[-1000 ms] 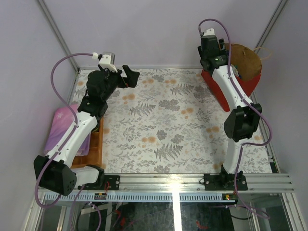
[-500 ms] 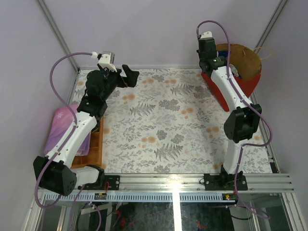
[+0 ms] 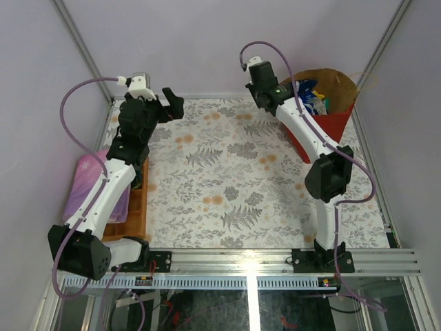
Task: Take the snacks out of the paper bag
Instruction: Adjust the paper bag at the center of the board.
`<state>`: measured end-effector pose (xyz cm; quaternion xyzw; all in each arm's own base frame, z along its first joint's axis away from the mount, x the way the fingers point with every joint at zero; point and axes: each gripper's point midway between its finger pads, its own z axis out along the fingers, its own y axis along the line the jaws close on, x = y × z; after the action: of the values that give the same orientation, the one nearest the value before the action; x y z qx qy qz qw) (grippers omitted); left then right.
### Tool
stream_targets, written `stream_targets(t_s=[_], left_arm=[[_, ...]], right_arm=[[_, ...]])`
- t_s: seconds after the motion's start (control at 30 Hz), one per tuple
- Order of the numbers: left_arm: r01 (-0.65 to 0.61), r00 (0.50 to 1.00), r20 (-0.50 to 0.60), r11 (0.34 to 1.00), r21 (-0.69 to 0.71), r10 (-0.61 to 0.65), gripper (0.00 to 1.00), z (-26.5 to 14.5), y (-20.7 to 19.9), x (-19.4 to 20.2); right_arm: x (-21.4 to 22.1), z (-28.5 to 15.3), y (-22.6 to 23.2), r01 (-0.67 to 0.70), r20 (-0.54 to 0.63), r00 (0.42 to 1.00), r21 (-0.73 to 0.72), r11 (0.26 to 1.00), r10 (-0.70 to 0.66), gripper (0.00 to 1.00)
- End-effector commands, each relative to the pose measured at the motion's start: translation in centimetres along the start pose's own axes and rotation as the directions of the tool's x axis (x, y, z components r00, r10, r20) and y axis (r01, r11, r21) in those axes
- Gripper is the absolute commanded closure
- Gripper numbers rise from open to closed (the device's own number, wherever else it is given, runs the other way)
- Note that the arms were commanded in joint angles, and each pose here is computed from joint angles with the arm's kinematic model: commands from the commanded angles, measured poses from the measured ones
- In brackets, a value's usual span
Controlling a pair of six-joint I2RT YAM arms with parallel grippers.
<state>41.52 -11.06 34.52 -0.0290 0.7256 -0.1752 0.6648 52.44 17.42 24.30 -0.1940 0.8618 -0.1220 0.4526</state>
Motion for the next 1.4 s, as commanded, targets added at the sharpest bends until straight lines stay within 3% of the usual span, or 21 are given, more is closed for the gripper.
stream_targets(t_s=[0.0, 0.23, 0.5, 0.9, 1.13, 1.3, 1.33, 1.37], left_arm=[[0.042, 0.998, 0.046, 0.989, -0.143, -0.036, 0.00, 0.3, 3.1, -1.5], [0.054, 0.998, 0.050, 0.969, -0.239, -0.043, 0.00, -0.3, 6.1, -1.9], [0.092, 0.995, 0.058, 0.958, -0.273, -0.079, 0.00, -0.8, 8.2, -2.3], [0.090, 0.996, 0.015, 0.959, -0.269, -0.089, 0.00, -0.8, 8.4, -1.7], [0.053, 0.998, -0.013, 0.983, -0.175, -0.056, 0.00, 0.9, 7.9, 1.0], [0.048, 0.992, -0.118, 0.999, 0.009, -0.047, 0.00, 3.5, 5.5, 4.1], [0.053, 0.990, -0.131, 0.997, 0.054, -0.045, 0.00, 3.7, 4.8, 4.6], [0.053, 0.989, -0.139, 0.994, 0.093, -0.040, 0.00, 3.7, 4.2, 4.9]], right_arm=[[-5.6, -4.6, 6.0, 0.038, 0.178, 0.984, -0.208, 0.977, -0.001, 1.00], [-3.1, -7.6, 15.0, 0.098, 0.166, 0.986, -0.403, 0.910, -0.033, 1.00], [3.1, -13.1, 24.6, 0.139, 0.144, 0.988, -0.634, 0.761, -0.061, 1.00], [16.0, -18.2, 32.6, 0.084, -0.010, 0.986, -0.829, 0.553, -0.165, 1.00], [21.6, -18.7, 33.5, 0.092, -0.063, 0.964, -0.831, 0.548, -0.258, 1.00], [21.4, -19.3, 32.4, 0.102, -0.040, 0.972, -0.817, 0.567, -0.233, 0.90], [21.0, -19.6, 32.2, 0.106, -0.026, 0.975, -0.815, 0.569, -0.219, 0.85], [20.7, -19.9, 31.9, 0.112, -0.011, 0.978, -0.815, 0.568, -0.209, 0.72]])
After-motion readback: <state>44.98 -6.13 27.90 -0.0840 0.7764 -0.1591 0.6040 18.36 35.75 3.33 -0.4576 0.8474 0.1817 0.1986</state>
